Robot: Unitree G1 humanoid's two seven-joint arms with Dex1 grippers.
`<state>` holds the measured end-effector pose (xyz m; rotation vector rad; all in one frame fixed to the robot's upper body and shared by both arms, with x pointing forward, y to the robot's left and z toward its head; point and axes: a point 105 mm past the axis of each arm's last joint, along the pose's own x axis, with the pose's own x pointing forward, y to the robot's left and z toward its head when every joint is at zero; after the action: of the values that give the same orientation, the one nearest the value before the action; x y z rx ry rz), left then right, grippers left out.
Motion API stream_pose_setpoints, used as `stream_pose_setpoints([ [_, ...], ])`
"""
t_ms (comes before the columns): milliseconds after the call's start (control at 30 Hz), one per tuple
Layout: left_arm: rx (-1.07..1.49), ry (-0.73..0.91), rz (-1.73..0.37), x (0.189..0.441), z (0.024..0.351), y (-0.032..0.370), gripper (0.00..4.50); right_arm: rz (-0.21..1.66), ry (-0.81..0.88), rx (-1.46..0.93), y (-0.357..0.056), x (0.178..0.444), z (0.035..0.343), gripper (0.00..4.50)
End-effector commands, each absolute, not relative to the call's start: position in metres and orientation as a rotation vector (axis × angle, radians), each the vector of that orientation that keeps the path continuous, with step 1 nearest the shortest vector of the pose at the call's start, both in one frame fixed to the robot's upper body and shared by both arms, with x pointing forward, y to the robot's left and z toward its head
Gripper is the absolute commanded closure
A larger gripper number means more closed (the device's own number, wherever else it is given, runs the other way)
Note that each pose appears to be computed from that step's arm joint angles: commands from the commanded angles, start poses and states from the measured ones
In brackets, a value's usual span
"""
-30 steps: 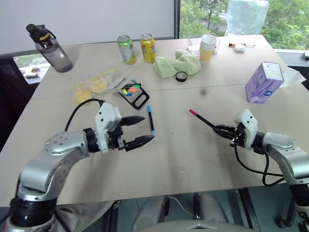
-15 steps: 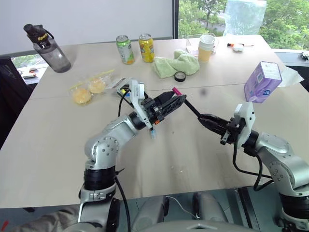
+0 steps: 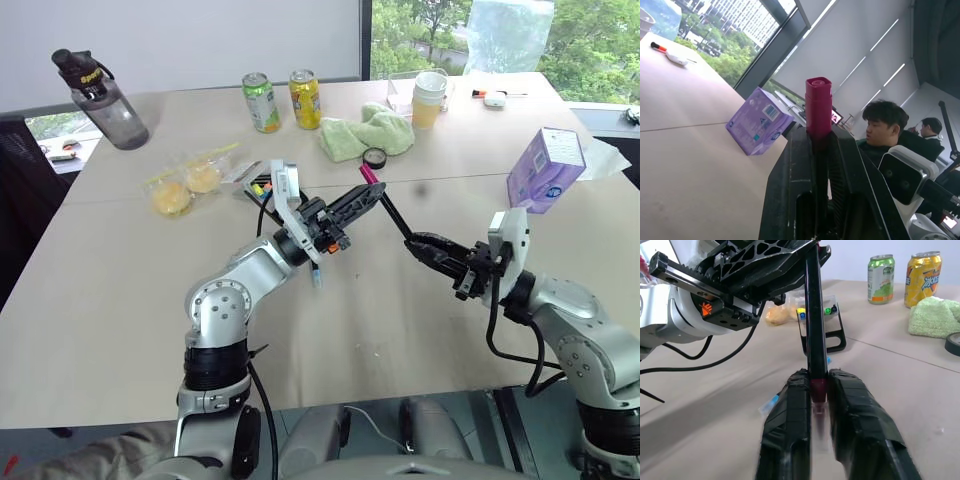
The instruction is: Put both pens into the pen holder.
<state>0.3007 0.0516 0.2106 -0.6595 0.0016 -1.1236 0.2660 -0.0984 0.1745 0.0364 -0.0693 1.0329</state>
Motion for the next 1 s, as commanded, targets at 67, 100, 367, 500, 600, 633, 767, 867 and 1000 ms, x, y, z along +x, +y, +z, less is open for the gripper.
stream_pose_setpoints([
  [67, -0.598, -0.049, -1.104, 0.299, 0.216, 0.051, 4.50, 1.022, -0.108, 0.028, -0.100, 0.266, 0.187, 1.83],
  [100, -0.558, -0.062, -1.080, 0.302, 0.216, 0.053, 4.50, 1.009, -0.096, 0.025, -0.104, 0.266, 0.185, 1.19],
  [367, 0.110, -0.335, -0.829, 0.321, 0.230, 0.077, 4.50, 0.939, -0.051, -0.099, -0.155, 0.261, 0.176, 1.19],
  [500, 0.682, -0.486, -0.594, 0.330, 0.233, 0.094, 4.50, 0.990, -0.105, -0.102, -0.167, 0.252, 0.185, 1.19],
  [600, 0.959, -0.574, -0.510, 0.326, 0.229, 0.095, 4.50, 1.030, -0.134, -0.065, -0.167, 0.247, 0.189, 1.19],
  [633, 1.043, -0.596, -0.498, 0.324, 0.224, 0.094, 4.50, 1.043, -0.139, -0.049, -0.166, 0.246, 0.190, 1.19],
  [767, 1.203, -0.586, -0.430, 0.325, 0.204, 0.102, 4.50, 1.071, -0.146, -0.029, -0.161, 0.243, 0.191, 1.19],
  [867, 1.206, -0.546, -0.376, 0.329, 0.195, 0.114, 4.50, 1.073, -0.145, -0.030, -0.160, 0.245, 0.190, 1.19],
  [1000, 1.245, -0.554, -0.344, 0.330, 0.193, 0.123, 4.50, 1.076, -0.145, -0.027, -0.159, 0.246, 0.189, 1.19],
])
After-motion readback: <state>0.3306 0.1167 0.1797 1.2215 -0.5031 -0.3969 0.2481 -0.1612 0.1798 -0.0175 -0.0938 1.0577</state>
